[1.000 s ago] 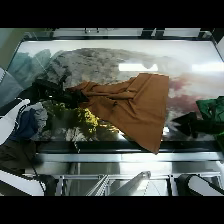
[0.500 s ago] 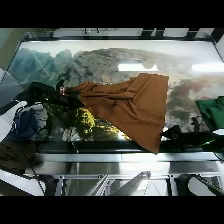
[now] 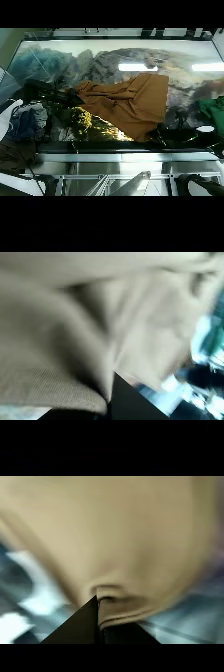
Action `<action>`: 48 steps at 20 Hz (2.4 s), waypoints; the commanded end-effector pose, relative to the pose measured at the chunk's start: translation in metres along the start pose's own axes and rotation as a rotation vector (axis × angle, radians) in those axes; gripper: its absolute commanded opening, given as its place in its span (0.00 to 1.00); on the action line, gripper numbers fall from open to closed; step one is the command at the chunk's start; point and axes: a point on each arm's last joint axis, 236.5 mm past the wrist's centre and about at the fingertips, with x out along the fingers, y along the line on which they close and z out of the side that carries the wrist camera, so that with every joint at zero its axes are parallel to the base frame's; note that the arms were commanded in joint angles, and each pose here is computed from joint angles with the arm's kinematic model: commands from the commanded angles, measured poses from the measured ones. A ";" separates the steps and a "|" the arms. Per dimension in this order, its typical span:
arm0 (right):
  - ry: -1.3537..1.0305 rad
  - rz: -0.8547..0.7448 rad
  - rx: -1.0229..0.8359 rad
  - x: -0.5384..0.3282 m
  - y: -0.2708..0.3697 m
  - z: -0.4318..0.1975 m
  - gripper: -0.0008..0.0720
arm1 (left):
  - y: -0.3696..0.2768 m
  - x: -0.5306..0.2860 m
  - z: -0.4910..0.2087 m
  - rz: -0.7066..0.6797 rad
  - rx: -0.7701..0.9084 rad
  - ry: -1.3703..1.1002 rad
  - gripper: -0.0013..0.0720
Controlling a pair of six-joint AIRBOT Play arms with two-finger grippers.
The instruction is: Fold the shirts.
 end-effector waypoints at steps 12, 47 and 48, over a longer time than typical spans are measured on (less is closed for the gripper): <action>-1.358 0.266 -1.251 -0.372 0.413 -0.099 0.04 | -0.409 -0.302 -0.233 0.094 1.329 -0.868 0.05; -0.317 0.408 -0.201 -0.128 0.052 0.294 0.04 | -0.004 -0.090 0.113 -0.144 0.156 -0.131 0.05; -0.274 0.352 -0.185 -0.123 0.038 0.287 0.04 | -0.002 -0.088 0.109 -0.147 0.148 -0.113 0.05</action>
